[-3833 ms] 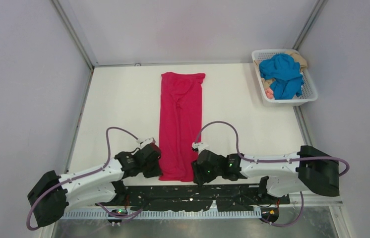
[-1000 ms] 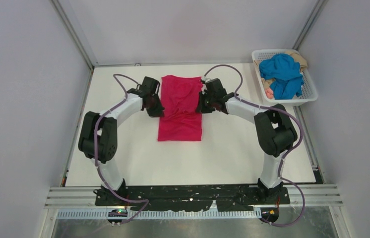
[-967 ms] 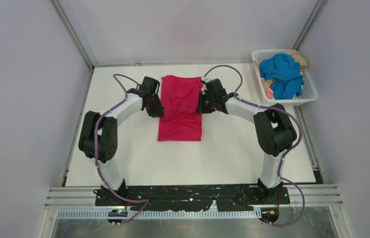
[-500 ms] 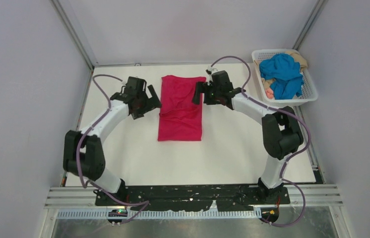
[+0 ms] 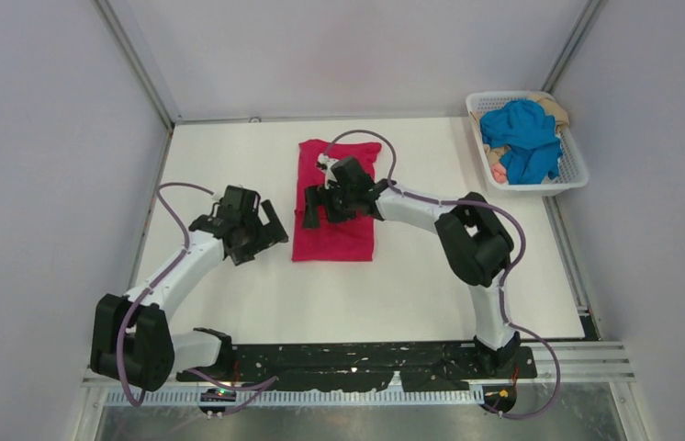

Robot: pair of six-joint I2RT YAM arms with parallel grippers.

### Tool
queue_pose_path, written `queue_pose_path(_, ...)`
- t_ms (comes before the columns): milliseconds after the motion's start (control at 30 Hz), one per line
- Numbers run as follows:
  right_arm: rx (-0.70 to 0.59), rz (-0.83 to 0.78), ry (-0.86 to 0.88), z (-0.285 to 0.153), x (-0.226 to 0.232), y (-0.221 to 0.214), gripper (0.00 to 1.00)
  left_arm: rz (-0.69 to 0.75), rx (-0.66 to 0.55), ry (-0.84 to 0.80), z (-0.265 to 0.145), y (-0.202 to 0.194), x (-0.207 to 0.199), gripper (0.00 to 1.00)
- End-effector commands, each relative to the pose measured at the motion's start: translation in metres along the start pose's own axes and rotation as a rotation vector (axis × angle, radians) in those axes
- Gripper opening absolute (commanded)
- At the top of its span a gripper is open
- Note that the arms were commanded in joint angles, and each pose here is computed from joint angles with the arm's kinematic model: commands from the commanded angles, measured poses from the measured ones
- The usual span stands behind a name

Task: Fold and stack the t-shirts
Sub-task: Fold the folded rectangular tshirt in 1/3 of the way, then grab one side of the 2/3 rectangular tshirt with both arms

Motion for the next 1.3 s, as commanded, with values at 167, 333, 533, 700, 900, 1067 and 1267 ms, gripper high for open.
queue_pose_path(167, -0.23, 0.088, -0.117, 0.041, -0.029, 0.111, 0.95, 0.0, 0.017, -0.052, 0.0, -0.011, 0.0, 1.0)
queue_pose_path(333, -0.309, 0.051, -0.096, 0.013, -0.008, 0.147, 0.95, -0.009, 0.037, -0.106, 0.006, -0.015, -0.004, 1.0)
queue_pose_path(533, -0.36, 0.009, -0.128, -0.06, 0.004, 0.123, 0.95, -0.023, 0.04, -0.176, 0.02, 0.001, -0.022, 0.86)
queue_pose_path(700, -0.34, 0.1, -0.17, -0.102, -0.027, 0.047, 0.95, -0.01, 0.091, -0.169, 0.037, 0.0, -0.031, 0.77)
queue_pose_path(900, -0.245, 0.219, -0.084, -0.116, -0.048, -0.033, 0.95, 0.004, 0.161, -0.158, 0.055, -0.007, -0.037, 0.57)
queue_pose_path(1067, -0.218, 0.275, -0.121, -0.119, -0.064, -0.064, 0.95, 0.003, 0.191, -0.143, 0.065, -0.015, -0.035, 0.41)
queue_pose_path(1267, -0.181, 0.338, -0.093, -0.109, -0.072, -0.083, 0.99, 0.008, 0.219, -0.159, 0.073, -0.019, -0.039, 0.01)
Point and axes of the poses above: each gripper's point midway between its finger pads, its own z axis out along the fingers, its own x axis along the line the jaws close on, y = z × x, the point moved 8 cm from there along -z, back along the fingers, and after that the axes turned 12 degrees about z, right-handed, at the moved point
